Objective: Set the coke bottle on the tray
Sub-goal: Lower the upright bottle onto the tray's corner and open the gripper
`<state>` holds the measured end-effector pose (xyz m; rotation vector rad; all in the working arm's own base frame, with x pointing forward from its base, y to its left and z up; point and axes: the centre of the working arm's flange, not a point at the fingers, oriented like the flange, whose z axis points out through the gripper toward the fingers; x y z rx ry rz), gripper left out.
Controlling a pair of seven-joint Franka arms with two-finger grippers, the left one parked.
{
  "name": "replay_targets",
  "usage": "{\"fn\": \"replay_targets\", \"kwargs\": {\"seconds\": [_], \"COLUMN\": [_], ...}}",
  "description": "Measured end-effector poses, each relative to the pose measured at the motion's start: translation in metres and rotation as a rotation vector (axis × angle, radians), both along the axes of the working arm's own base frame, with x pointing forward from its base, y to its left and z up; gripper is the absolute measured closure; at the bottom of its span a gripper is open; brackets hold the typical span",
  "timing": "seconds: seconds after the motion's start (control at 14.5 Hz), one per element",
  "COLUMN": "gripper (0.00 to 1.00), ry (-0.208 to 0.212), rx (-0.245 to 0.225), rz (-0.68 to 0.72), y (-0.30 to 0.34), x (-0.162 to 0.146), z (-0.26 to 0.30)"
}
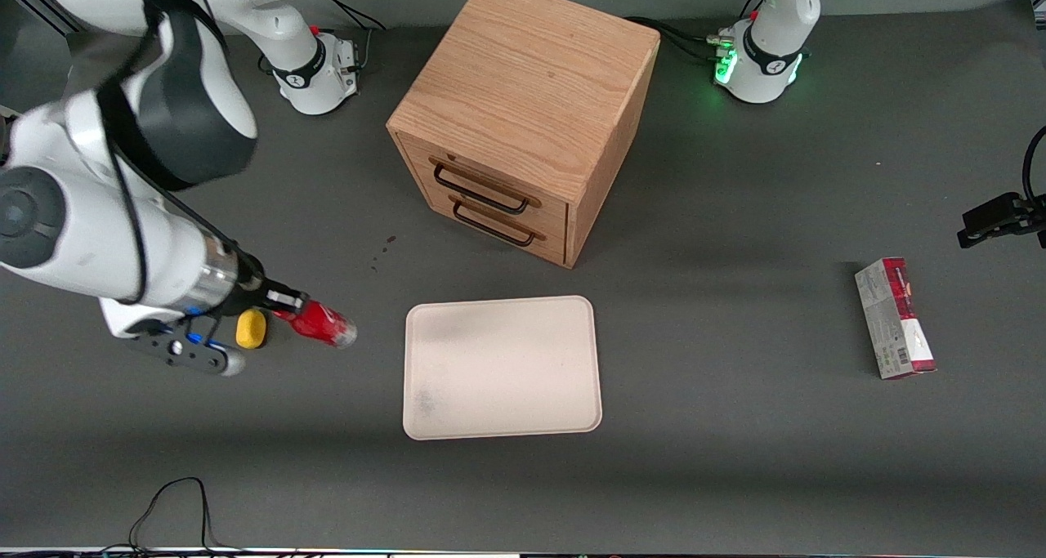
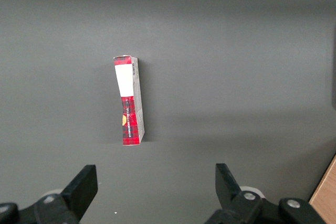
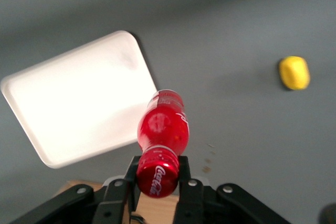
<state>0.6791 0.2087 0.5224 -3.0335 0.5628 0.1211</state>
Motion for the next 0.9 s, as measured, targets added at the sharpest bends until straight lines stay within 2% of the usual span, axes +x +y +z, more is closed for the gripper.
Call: {"fn": "replay_targets", "kwargs": {"seconds": [0.14, 0.48, 0.9], "gripper": [0.69, 0.69, 0.69], "ry": [-0.023, -0.046, -0.054], "rx": [0.013, 0.022, 0.012], "rz": [-0.069, -0.135, -0.198], "y": [0.017, 0.057, 0.066], "x": [0.014, 0.034, 0.043], "z": [-0.030, -0.104, -0.147]}}
